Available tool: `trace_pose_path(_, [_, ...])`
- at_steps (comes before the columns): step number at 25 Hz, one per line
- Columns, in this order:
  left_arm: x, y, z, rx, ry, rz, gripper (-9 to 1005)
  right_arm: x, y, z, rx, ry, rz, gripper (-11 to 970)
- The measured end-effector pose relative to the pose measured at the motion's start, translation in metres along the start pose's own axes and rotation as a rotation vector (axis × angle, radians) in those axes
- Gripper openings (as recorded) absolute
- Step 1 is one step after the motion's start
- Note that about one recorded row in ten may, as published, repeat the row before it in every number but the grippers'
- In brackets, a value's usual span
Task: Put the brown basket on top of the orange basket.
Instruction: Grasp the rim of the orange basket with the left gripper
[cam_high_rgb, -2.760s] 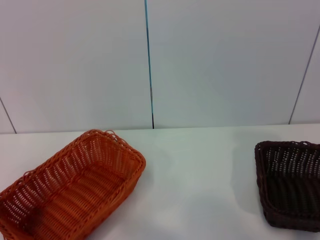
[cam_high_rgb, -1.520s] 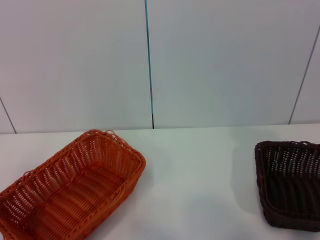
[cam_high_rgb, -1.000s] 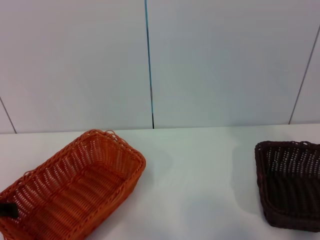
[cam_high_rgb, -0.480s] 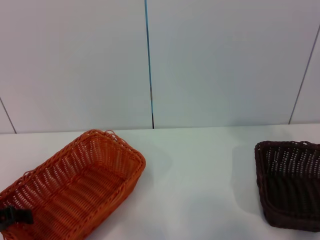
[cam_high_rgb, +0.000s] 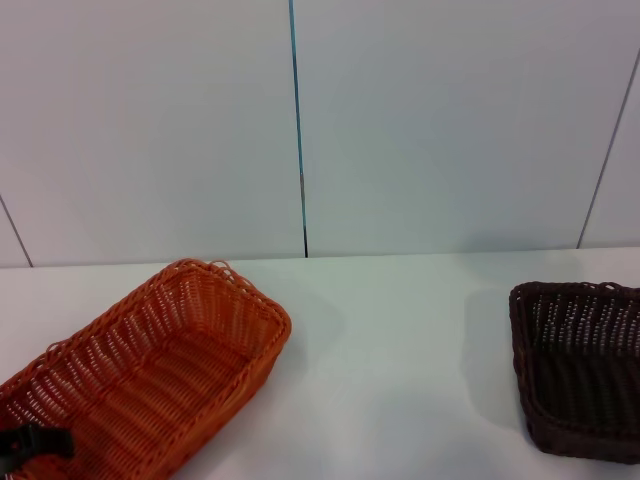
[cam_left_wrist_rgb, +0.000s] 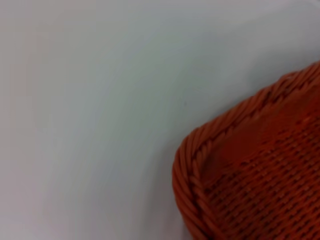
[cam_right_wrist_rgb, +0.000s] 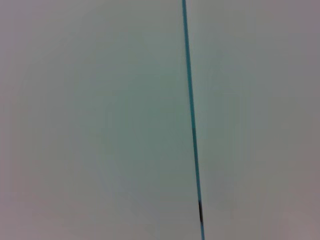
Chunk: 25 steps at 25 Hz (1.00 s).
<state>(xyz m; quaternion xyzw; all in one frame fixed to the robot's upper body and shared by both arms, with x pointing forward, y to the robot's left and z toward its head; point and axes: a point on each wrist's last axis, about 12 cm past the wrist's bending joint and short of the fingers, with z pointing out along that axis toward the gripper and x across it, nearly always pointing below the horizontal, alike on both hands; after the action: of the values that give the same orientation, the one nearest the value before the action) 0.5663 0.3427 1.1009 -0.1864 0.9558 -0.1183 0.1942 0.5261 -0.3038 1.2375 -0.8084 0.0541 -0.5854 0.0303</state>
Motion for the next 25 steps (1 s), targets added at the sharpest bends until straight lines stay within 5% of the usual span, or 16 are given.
trace_pose_path(5, [-0.0024,0.0037,0.0005,-0.006,-0.027,-0.008,875,0.0029,-0.0002,0.0,0.005,0.022,-0.001,907])
trace_pose_path(16, [0.0001,-0.0029,0.0053,-0.01,0.001,0.03,462,0.0047,-0.0007,0.0002,0.01,0.037,-0.001,906])
trace_pose_path(25, [0.0013,-0.0033,0.0039,-0.011,0.028,0.055,275,0.0053,-0.0018,0.0009,0.013,0.04,0.002,905])
